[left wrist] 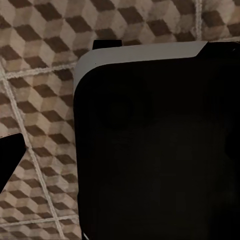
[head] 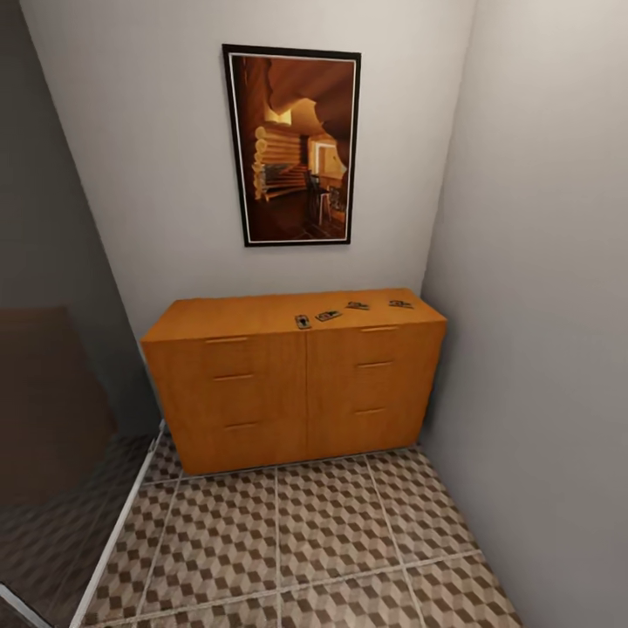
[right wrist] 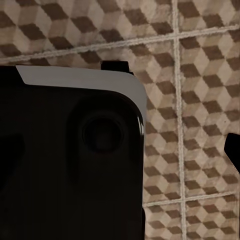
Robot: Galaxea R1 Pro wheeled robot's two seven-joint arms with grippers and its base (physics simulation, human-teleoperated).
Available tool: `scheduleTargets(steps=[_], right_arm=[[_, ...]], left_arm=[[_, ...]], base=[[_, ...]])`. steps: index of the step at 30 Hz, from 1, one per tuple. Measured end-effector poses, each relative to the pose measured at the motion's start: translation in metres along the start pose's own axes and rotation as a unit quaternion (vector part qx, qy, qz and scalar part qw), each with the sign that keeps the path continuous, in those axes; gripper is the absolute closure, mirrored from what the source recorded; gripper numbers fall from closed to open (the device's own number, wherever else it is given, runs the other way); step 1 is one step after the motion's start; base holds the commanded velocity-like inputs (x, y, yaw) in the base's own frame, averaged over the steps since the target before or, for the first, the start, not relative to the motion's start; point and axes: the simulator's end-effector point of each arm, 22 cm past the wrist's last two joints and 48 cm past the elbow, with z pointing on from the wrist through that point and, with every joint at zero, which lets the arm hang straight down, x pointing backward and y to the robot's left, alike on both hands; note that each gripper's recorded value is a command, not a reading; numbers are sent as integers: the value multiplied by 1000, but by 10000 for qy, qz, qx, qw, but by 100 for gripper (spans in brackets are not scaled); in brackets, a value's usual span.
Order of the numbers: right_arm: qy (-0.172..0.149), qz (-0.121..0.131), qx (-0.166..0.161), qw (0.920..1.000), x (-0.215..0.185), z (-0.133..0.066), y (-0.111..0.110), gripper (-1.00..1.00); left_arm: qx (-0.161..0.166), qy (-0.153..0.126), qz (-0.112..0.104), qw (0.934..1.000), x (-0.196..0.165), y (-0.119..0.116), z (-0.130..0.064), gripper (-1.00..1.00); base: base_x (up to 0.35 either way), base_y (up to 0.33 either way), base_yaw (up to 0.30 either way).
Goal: Take the four mousetraps from the cabinet in the bathroom and place them on the bathroom floor. Make sure all four end up on the same floor surface, and ensure that at least two of them are either under or directly next to the same bathroom sink.
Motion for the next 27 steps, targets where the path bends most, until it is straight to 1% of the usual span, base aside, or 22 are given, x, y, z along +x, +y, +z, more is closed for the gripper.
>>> scheduleTargets(steps=[7, 27], right_arm=[[11, 2, 12, 10000, 1, 0, -2, -100], [10, -13, 3, 10000, 1, 0, -1, -100]], left_arm=[[-5, 12, 1, 10000, 1, 1, 0, -100], [-3, 14, 8, 10000, 1, 0, 0, -100]], base=[[0, 0, 95], [0, 0, 7]])
